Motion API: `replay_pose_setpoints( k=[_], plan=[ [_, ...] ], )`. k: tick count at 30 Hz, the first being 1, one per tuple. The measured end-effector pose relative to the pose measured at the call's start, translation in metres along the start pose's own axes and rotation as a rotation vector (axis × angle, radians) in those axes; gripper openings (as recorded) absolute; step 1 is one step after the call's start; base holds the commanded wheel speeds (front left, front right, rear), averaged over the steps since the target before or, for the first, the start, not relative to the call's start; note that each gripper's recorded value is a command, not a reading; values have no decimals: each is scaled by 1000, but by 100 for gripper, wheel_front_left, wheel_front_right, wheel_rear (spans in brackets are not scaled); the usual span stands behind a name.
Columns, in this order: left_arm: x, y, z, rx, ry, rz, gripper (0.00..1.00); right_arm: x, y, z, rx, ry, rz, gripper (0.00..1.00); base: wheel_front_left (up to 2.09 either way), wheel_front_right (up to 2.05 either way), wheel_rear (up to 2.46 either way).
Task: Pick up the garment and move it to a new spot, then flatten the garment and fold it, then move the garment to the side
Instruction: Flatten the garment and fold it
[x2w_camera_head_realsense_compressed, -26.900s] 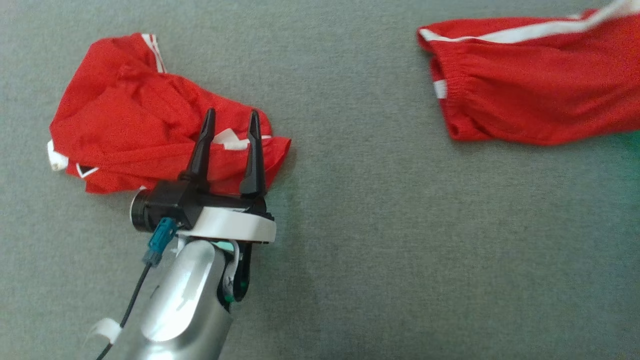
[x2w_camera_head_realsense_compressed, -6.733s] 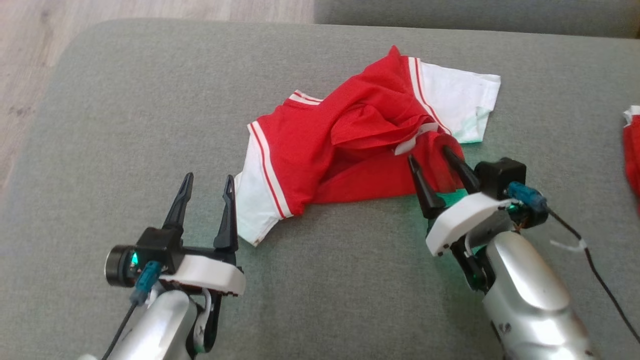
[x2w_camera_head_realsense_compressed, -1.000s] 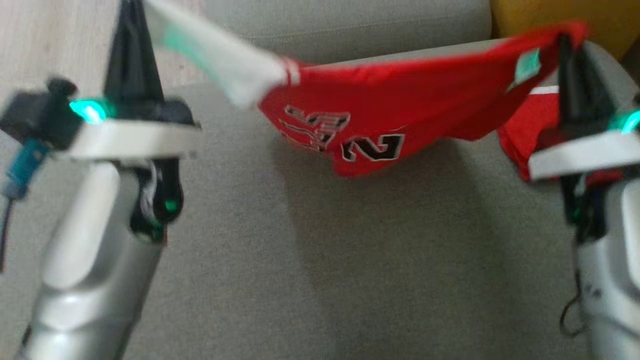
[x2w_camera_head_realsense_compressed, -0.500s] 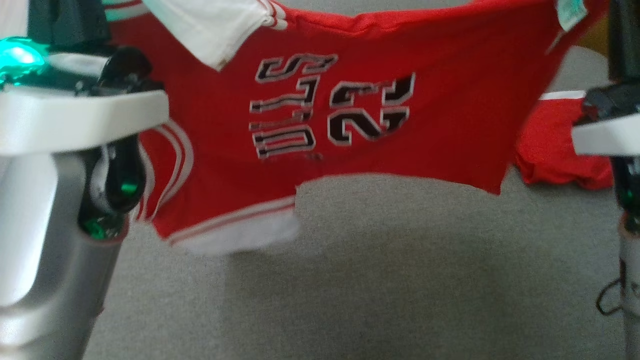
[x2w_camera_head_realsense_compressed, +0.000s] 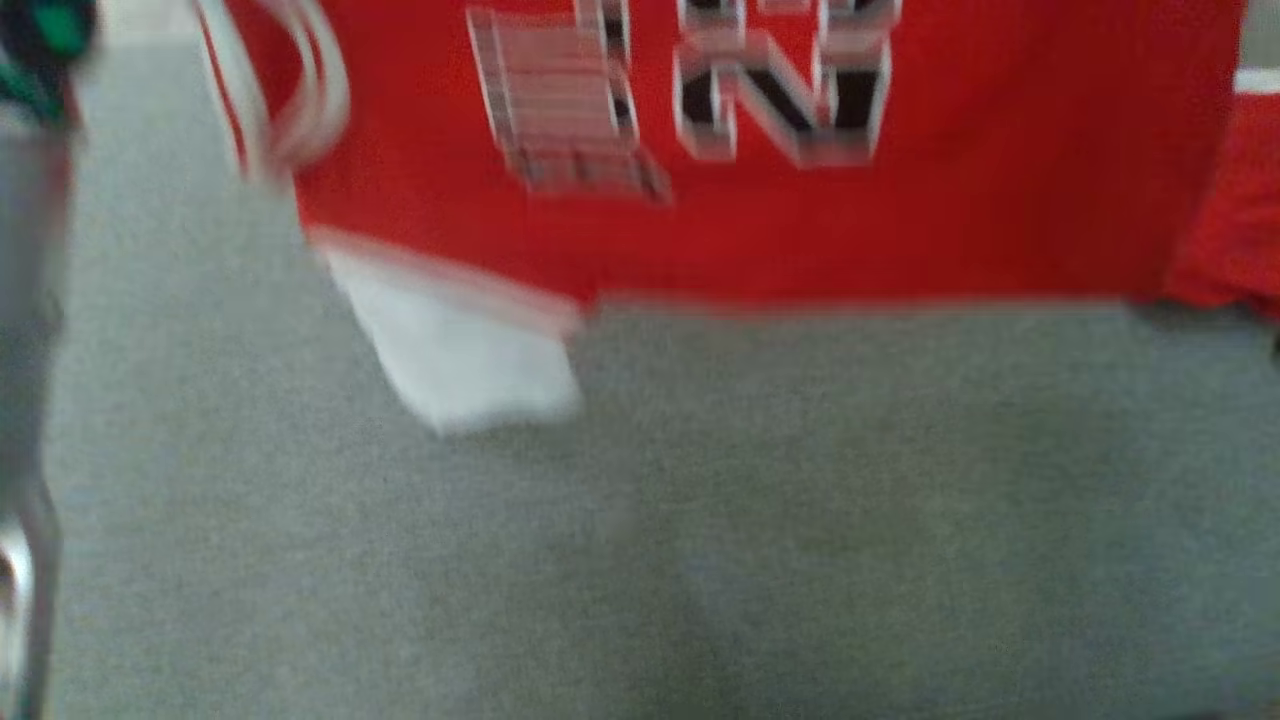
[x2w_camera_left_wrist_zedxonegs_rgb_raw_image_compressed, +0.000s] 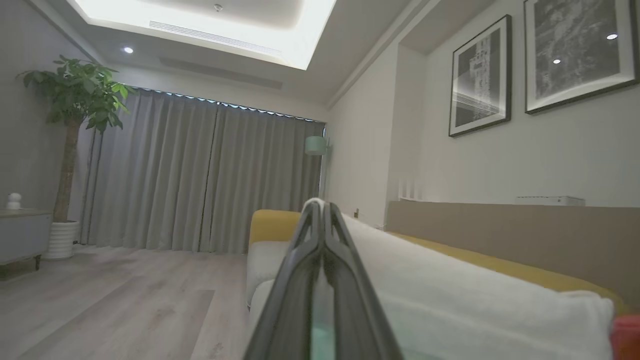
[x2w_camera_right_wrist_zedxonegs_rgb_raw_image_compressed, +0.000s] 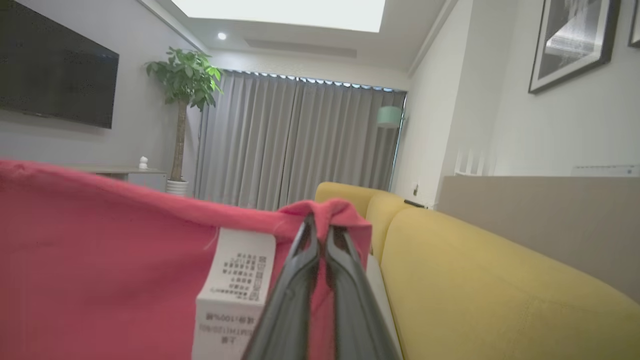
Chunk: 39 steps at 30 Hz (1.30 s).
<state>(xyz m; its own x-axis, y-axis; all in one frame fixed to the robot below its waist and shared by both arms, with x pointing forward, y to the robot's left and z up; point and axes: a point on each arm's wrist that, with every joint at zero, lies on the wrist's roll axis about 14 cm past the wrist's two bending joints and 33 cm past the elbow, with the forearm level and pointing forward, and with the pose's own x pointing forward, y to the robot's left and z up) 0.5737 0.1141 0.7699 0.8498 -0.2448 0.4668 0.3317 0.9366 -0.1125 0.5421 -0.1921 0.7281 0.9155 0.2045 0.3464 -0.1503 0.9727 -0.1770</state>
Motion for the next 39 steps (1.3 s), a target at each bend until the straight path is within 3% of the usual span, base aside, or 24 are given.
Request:
replay_pose_setpoints(
  k=[7,16,20,27,31,39],
  plan=[
    [60,42,-18,21,-81,95,0,80,-20,-35,-37,-51,-34,0,0,0,0],
    [40,53,-77,44,51,76,0,78,0,-119,-34,112,2,0,0,0,0],
    [0,51,-132,68,208,47,0,49,11,-165,-28,250,33,0,0,0,0],
    [-115,49,-216,83,522,29,0,-49,34,-253,-41,632,116,0,0,0,0],
    [-164,48,-231,103,645,8,0,-82,40,-267,-28,760,147,0,0,0,0],
    [-239,33,-234,114,866,-79,0,-121,48,-258,-15,883,224,0,0,0,0]
  ],
)
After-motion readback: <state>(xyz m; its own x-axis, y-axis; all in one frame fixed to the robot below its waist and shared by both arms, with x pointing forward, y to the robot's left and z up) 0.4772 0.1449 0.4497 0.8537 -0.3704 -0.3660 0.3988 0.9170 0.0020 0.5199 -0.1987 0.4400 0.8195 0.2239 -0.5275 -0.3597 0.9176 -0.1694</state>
